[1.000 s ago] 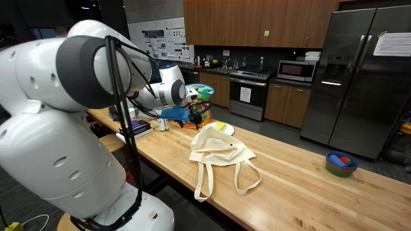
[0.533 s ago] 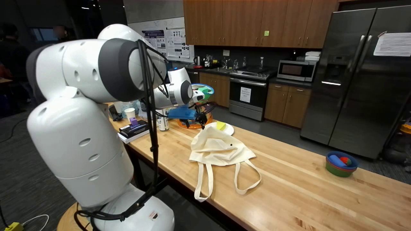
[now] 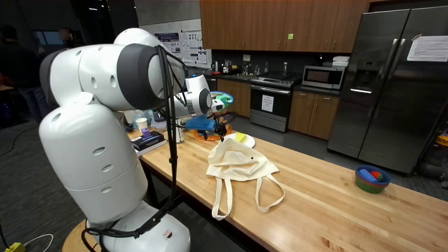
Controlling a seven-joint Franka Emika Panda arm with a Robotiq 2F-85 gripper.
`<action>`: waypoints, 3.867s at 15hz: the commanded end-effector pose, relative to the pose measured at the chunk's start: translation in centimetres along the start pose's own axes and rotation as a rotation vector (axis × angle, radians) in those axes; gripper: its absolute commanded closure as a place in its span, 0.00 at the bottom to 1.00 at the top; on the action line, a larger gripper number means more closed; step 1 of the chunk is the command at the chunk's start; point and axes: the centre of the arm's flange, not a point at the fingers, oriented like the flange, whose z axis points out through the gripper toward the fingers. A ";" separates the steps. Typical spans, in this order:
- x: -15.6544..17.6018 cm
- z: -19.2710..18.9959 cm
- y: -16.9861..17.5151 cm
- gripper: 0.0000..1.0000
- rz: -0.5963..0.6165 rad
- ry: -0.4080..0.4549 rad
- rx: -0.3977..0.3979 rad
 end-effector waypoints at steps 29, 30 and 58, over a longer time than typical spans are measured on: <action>1.8 7.2 -1.3 0.00 0.153 0.039 -0.040; 1.8 7.2 -1.3 0.00 0.153 0.039 -0.040; 2.6 6.5 -2.0 1.00 0.317 0.114 -0.022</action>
